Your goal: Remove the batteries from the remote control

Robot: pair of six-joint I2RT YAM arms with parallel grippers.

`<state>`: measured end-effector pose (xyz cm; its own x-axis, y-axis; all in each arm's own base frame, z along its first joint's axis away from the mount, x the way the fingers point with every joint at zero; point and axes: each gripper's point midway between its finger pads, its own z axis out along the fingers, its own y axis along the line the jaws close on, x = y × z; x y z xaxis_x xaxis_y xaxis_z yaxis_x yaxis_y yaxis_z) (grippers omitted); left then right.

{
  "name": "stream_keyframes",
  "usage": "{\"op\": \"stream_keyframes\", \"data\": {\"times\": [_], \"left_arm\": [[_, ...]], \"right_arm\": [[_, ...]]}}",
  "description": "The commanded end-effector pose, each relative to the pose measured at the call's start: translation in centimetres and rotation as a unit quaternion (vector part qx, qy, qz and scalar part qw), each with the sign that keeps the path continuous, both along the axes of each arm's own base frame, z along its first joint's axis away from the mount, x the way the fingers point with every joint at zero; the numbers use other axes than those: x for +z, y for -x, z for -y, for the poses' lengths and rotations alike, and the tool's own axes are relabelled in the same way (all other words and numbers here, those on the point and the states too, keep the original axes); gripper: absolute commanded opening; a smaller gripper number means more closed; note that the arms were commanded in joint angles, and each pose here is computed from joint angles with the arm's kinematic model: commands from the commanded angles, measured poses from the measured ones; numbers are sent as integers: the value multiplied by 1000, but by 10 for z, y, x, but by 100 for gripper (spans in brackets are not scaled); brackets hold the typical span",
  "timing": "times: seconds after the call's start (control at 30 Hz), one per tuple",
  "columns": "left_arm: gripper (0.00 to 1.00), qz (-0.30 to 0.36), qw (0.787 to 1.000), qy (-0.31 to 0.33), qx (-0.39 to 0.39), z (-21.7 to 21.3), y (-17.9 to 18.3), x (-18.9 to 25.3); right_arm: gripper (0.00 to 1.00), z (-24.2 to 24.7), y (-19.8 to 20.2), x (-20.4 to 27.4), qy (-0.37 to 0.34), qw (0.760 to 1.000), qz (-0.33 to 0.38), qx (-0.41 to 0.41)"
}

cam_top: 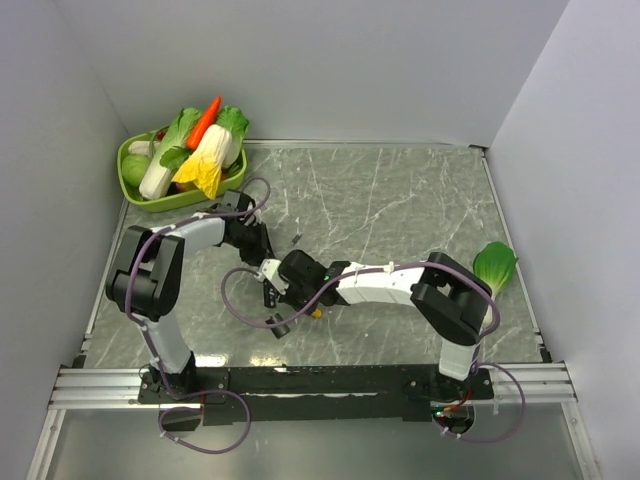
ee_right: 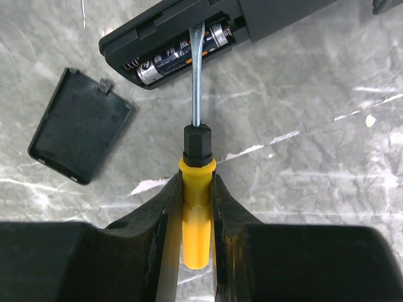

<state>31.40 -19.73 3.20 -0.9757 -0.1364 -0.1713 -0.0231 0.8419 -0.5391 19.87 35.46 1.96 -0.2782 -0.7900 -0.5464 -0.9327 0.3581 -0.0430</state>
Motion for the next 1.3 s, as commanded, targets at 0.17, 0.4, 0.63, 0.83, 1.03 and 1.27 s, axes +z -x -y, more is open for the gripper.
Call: {"op": "stream_keyframes", "data": {"times": [0.17, 0.4, 0.63, 0.83, 1.03, 1.27], "left_arm": [[1, 9, 1000, 3, 23, 5, -20, 16], [1, 4, 999, -25, 30, -3, -22, 11], [1, 6, 999, -23, 30, -2, -24, 18], [1, -9, 999, -37, 38, -11, -27, 13], [1, -12, 999, -25, 36, -12, -28, 15], [1, -18, 999, -14, 23, -10, -19, 6]], "right_arm": [[0, -12, -4, 36, -70, 997, 18, 4], [0, 21, -23, 51, -45, 997, 32, -49], [0, 55, -36, 60, -46, 993, 24, -102], [0, 58, -40, 59, -32, 995, 36, -85], [0, 39, -26, 55, -15, 998, 62, -11], [0, 26, -4, 40, 2, 999, 13, 39]]}}
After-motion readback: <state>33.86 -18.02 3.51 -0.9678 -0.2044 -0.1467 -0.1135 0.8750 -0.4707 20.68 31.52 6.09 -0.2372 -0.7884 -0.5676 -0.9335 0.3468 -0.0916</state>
